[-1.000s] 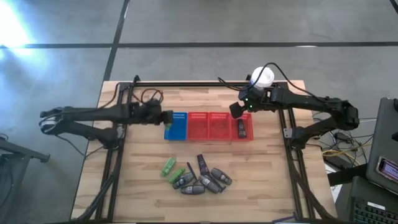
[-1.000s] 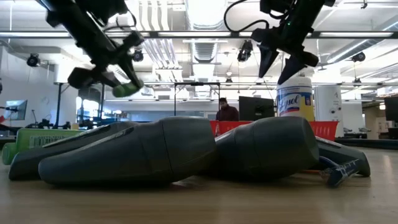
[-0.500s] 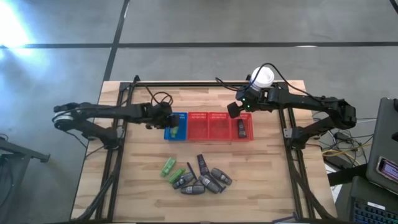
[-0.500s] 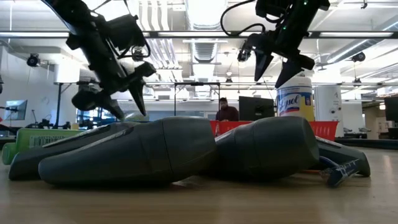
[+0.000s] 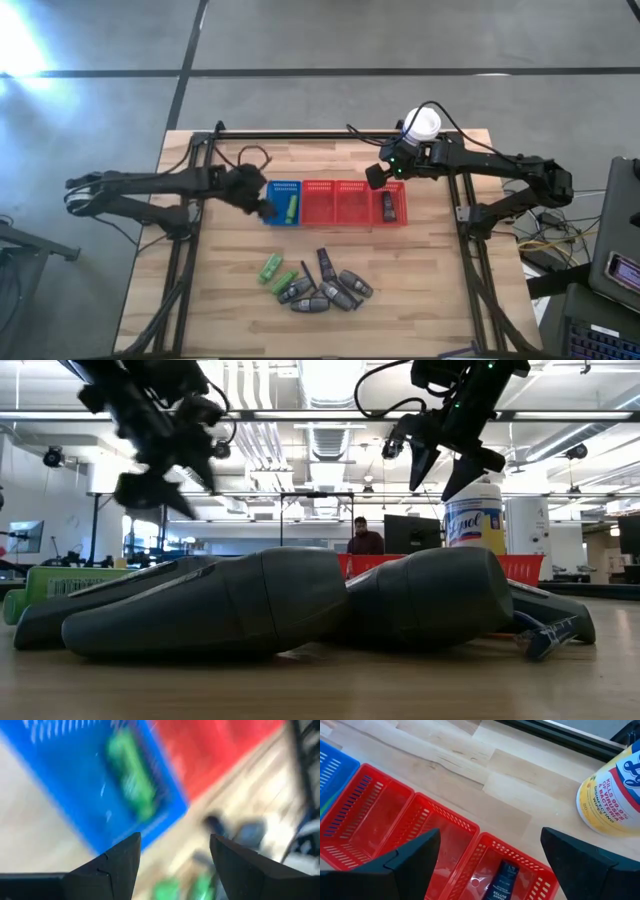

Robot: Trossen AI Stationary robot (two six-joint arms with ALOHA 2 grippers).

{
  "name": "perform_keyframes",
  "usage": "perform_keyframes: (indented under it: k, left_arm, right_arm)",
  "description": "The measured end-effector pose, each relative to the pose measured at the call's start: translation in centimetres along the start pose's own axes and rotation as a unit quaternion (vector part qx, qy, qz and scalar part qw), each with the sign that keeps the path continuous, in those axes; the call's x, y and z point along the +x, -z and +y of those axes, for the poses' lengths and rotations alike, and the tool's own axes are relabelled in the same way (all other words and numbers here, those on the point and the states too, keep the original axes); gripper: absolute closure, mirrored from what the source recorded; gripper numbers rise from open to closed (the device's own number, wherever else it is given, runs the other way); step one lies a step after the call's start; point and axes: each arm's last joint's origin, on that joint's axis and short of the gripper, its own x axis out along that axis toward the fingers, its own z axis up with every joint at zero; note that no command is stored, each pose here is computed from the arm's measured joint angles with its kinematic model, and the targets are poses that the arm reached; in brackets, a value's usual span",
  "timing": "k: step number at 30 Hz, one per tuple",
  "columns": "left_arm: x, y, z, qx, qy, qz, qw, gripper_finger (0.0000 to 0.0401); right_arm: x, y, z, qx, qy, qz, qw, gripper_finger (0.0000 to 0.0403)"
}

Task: Pick & Place Travel size toiletries
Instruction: Put the green shampoo into the blue bin

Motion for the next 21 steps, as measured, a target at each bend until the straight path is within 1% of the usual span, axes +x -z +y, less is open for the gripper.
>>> perform_keyframes:
  k: [4, 7, 9, 13, 16, 18, 21]
  left_arm:
    - [0.2, 2.4, 0.4, 0.031, -0.058, 0.082, 0.994, 0.016]
    - [0.4, 3.6, 0.0, 0.042, -0.066, 0.107, 0.991, 0.016]
    - [0.5, 4.1, -0.4, 0.04, -0.069, 0.108, 0.991, 0.016]
    - [0.6, 5.2, -0.7, 0.019, -0.09, 0.102, 0.991, 0.016]
    - [0.6, 6.1, -1.1, 0.037, -0.097, 0.091, 0.99, 0.016]
    - [0.6, 6.7, -1.4, 0.048, -0.101, 0.083, 0.99, 0.016]
    - [0.5, 7.9, -1.9, 0.033, -0.101, 0.082, 0.991, 0.016]
  right_arm:
    - [0.0, 0.0, 0.0, 0.003, 0.0, 0.0, 1.0, 0.0048]
    - [0.0, 0.0, 0.0, 0.007, -0.001, 0.002, 1.0, 0.0044]
    - [0.0, 0.1, 0.0, 0.012, -0.001, 0.004, 1.0, 0.0045]
    - [0.0, 0.4, -0.3, 0.031, 0.01, 0.023, 0.999, 0.0048]
    - [-0.1, 0.9, -0.7, 0.043, 0.031, 0.05, 0.997, 0.0051]
    - [-0.2, 1.3, -1.0, 0.04, 0.046, 0.071, 0.996, 0.0049]
    - [-0.3, 1.8, -1.2, 0.029, 0.062, 0.092, 0.993, 0.0043]
